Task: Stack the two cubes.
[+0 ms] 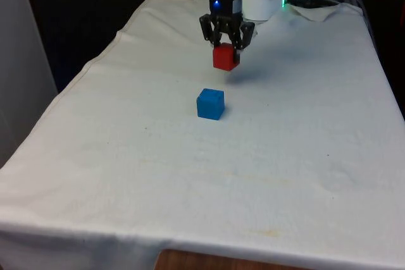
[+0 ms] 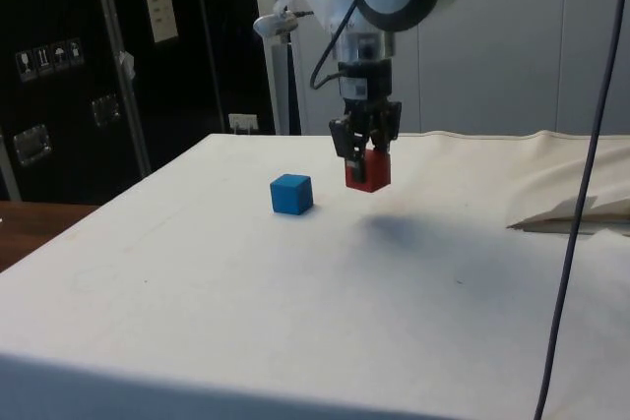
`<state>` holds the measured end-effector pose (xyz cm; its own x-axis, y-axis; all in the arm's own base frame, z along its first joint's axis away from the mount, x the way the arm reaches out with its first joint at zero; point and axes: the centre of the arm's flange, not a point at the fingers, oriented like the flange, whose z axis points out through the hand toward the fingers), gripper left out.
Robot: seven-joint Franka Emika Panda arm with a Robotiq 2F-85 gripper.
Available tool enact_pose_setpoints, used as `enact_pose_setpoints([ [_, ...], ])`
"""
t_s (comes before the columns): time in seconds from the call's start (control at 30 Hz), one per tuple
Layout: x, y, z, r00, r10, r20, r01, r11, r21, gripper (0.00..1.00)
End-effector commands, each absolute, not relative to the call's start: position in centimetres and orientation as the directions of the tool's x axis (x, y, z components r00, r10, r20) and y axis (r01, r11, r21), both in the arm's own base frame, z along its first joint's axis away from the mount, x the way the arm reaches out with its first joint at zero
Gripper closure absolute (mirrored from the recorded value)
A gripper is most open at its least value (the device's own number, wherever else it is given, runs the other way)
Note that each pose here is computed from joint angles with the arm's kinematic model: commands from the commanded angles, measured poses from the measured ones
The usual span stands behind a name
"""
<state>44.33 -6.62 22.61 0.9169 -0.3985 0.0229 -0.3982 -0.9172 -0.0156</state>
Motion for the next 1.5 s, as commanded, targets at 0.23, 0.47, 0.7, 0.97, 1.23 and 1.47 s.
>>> enact_pose_setpoints([
  [0.23,44.6,-6.8,25.0,0.919,-0.393,0.027,-0.393,-0.919,0.002,1.00],
  [0.47,44.9,-6.9,26.9,0.921,-0.388,0.029,-0.388,-0.921,0.003,1.00],
  [0.7,45.5,-6.7,28.3,0.925,-0.378,0.018,-0.379,-0.925,0.012,1.00],
  [0.97,47.1,-6.5,29.2,0.930,-0.367,-0.012,-0.366,-0.930,0.025,1.00],
  [1.23,49.3,-6.1,29.7,0.933,-0.356,-0.054,-0.354,-0.934,0.040,1.00],
  [1.47,51.2,-6.2,29.8,0.933,-0.351,-0.082,-0.348,-0.936,0.051,1.00],
])
